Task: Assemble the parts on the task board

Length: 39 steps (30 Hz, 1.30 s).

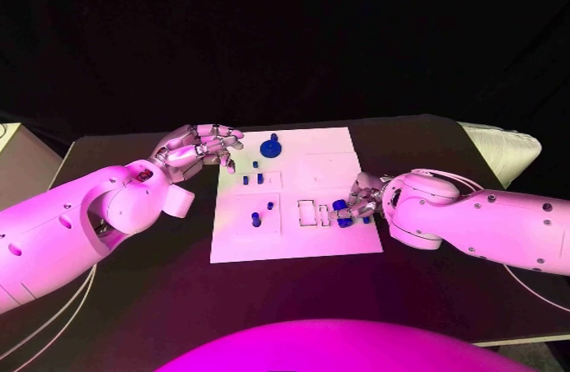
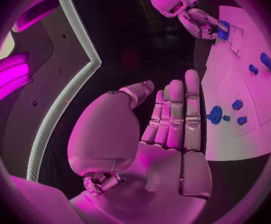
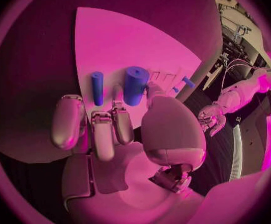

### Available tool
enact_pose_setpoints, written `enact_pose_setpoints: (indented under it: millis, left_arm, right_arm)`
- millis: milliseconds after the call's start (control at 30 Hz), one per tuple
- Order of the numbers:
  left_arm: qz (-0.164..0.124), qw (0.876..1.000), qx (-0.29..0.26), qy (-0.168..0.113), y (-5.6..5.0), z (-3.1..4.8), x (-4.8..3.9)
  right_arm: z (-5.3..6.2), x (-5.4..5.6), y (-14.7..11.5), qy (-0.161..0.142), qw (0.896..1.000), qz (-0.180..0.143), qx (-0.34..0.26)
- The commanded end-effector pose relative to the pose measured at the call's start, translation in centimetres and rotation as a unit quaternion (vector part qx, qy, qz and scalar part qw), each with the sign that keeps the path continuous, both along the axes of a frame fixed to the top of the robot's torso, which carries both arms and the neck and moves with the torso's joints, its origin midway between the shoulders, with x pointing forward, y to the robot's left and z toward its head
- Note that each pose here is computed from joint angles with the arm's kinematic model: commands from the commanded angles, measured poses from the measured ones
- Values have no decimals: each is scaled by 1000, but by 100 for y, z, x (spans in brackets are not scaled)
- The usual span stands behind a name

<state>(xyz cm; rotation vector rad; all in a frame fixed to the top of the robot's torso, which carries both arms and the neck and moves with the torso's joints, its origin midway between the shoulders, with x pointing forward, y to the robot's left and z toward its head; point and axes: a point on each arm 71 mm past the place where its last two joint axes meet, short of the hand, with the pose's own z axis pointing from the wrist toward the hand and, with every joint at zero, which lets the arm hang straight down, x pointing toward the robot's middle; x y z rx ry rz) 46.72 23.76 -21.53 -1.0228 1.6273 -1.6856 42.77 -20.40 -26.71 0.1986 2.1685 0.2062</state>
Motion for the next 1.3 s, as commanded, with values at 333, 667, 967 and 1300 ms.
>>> enact_pose_setpoints:
  millis: [333,667,967,1300]
  left_arm:
    - [-11,1000,-4,-2,-16,8,-14]
    - [-11,1000,-3,-1,-13,9,-16]
    - [-10,1000,-3,0,-9,8,-16]
    - [-15,1000,-3,2,-34,9,-22]
  right_arm:
    - [-76,-11,17,-6,1000,7,-23]
    - [-78,-47,3,6,1000,-14,6]
    - [113,-59,25,11,998,-38,55]
    - [313,-58,256,46,991,-50,117]
